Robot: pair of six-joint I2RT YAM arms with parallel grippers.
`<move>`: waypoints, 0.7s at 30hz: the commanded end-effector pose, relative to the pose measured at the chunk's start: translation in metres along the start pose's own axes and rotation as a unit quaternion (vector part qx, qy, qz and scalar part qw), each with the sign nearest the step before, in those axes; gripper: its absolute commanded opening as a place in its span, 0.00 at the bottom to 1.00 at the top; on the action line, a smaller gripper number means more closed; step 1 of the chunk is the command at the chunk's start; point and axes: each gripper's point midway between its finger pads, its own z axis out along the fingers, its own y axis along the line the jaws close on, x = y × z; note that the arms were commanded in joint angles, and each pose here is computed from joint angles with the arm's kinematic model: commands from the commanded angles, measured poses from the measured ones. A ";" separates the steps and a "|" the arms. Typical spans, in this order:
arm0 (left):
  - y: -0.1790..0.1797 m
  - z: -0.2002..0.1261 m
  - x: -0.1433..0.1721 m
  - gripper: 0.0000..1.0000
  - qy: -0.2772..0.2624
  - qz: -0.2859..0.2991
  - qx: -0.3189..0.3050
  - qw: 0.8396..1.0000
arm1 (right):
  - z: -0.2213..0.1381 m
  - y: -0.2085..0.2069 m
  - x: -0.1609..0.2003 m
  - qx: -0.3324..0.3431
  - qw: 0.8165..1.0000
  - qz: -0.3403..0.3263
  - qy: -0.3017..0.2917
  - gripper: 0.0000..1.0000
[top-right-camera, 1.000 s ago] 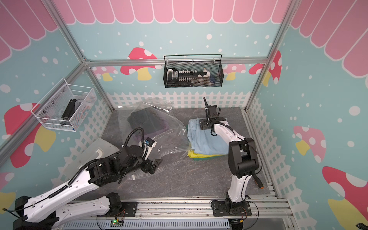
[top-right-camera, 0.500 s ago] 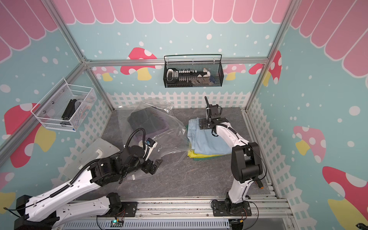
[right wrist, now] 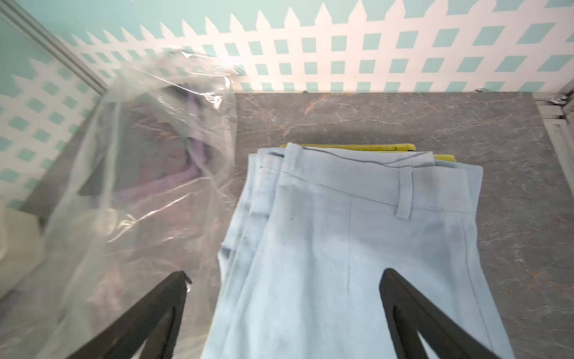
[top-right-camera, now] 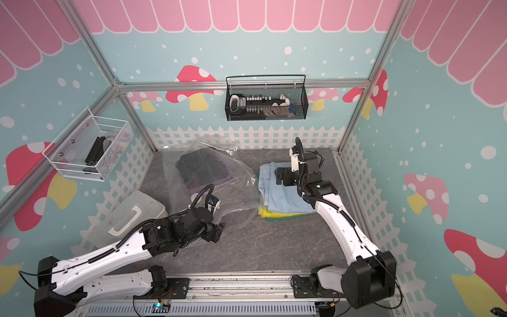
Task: Take the trousers out of the vacuum bag
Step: Place the trousers at the center of the board.
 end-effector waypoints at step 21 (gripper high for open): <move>0.009 0.068 0.026 0.61 0.022 -0.116 -0.007 0.993 | -0.079 0.128 0.127 -0.347 0.930 0.114 0.048 0.93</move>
